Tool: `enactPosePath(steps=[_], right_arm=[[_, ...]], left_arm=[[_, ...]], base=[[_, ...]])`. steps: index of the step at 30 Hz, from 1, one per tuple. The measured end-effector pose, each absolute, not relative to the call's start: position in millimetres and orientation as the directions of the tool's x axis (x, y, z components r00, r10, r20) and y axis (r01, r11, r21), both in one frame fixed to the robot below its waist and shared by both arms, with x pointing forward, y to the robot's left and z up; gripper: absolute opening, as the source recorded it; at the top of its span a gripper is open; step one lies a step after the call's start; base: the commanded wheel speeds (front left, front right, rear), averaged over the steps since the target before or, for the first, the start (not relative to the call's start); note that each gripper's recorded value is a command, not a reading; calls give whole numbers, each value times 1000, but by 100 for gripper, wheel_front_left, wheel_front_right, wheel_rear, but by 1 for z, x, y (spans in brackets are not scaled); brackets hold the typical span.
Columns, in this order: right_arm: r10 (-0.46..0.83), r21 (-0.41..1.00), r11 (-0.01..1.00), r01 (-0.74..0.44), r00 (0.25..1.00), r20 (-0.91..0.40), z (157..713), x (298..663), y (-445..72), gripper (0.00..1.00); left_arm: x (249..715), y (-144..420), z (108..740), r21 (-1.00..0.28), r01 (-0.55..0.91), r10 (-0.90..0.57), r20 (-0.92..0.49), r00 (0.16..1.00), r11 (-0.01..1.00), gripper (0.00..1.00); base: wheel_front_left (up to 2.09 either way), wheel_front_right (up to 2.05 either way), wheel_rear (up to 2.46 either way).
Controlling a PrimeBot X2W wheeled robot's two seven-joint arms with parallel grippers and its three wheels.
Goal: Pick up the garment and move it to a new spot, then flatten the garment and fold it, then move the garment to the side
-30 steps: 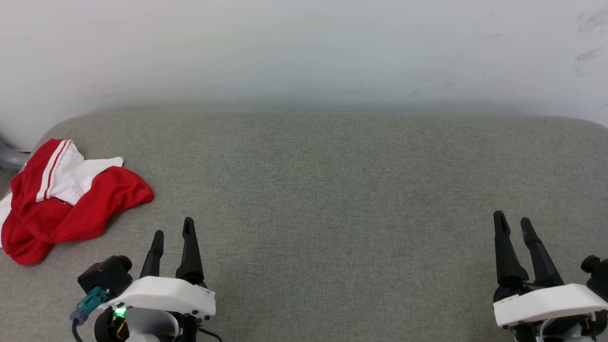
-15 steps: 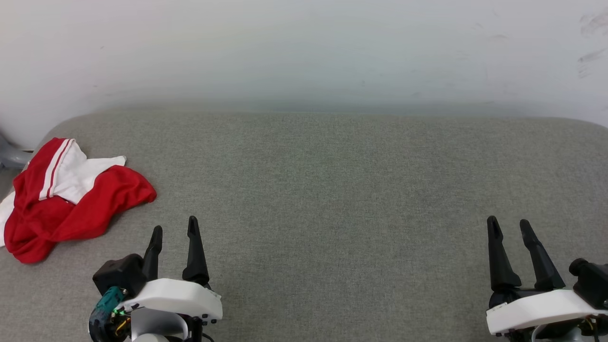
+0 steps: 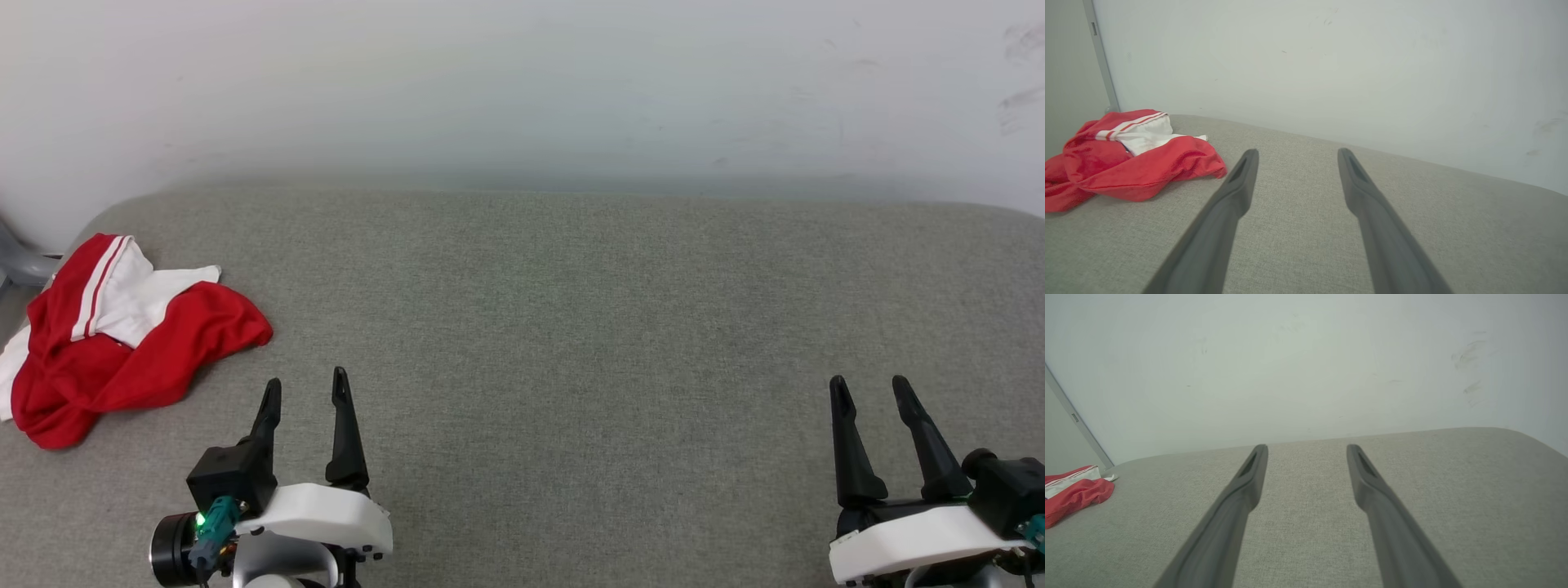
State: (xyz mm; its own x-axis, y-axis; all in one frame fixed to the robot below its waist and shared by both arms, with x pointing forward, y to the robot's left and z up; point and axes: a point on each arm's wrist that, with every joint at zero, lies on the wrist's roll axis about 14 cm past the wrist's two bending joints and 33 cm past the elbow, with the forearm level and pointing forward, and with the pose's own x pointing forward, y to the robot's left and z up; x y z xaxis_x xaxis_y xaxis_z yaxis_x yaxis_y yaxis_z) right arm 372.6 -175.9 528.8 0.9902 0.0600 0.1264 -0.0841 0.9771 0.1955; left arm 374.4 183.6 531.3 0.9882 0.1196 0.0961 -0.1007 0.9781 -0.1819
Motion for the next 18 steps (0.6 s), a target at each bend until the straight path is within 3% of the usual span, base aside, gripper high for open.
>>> enactPosePath(steps=[18], right_arm=[[93, 62, 993, -104, 983, 158, 535, 373, -170, 100]], left_arm=[[371, 176, 532, -65, -76, 84, 134, 987, 995, 100]], base=[[0, 0, 0]])
